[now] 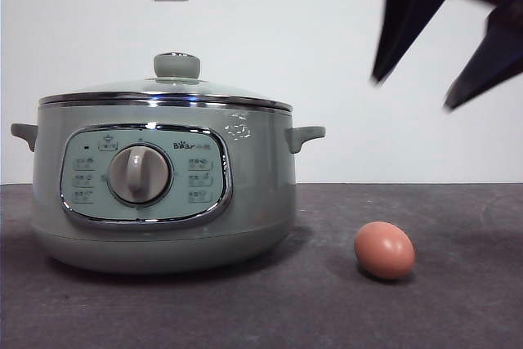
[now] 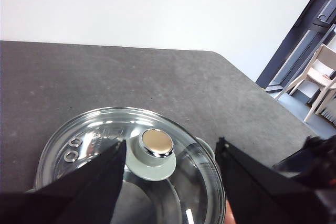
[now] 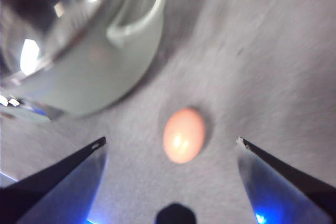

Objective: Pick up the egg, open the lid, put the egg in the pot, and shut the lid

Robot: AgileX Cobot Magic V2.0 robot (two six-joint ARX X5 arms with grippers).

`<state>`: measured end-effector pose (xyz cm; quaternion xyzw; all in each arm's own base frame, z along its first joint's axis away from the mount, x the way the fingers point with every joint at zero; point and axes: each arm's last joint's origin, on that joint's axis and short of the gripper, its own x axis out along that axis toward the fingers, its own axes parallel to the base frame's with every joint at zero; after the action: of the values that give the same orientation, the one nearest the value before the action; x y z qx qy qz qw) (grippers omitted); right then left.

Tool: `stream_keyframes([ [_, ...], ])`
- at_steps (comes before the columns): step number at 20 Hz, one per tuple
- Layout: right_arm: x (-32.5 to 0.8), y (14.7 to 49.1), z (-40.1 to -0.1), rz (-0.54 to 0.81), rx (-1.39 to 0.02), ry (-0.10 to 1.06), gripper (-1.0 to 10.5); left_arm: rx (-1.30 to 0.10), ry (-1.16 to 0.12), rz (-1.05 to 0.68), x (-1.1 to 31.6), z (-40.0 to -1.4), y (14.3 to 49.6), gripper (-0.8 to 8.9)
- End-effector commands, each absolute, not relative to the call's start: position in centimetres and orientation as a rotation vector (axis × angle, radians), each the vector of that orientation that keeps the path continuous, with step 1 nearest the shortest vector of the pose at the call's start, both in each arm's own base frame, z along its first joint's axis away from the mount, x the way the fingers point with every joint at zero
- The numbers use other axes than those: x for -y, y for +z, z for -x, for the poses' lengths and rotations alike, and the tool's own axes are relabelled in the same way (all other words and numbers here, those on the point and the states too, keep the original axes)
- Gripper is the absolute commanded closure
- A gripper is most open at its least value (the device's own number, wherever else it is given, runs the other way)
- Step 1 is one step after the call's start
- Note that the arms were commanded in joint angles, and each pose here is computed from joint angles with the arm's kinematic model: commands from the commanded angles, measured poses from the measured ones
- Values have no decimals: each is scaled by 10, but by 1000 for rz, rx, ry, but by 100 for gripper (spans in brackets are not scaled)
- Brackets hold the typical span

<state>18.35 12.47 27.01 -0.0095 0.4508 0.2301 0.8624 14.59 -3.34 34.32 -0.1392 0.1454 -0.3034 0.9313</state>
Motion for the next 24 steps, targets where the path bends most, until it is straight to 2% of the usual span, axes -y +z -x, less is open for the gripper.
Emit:
stream_keyframes([
  [1,-142,253,-193,18,-1007,471,537,-284,-626,274,34,-146,344,522],
  [6,-162,210,-215,39,-1131,401,537,-285,-627,274,34,-146,344,522],
  [12,-174,177,-231,62,-1194,379,558,-287,-627,274,34,-145,344,523],
  [15,-175,162,-234,77,-1243,358,652,-288,-627,274,34,-145,344,523],
  [19,-175,160,-234,88,-1243,333,970,-300,-624,274,34,-145,343,523],
  [24,-170,181,-229,78,-1187,360,959,-307,-625,271,34,-146,342,522],
])
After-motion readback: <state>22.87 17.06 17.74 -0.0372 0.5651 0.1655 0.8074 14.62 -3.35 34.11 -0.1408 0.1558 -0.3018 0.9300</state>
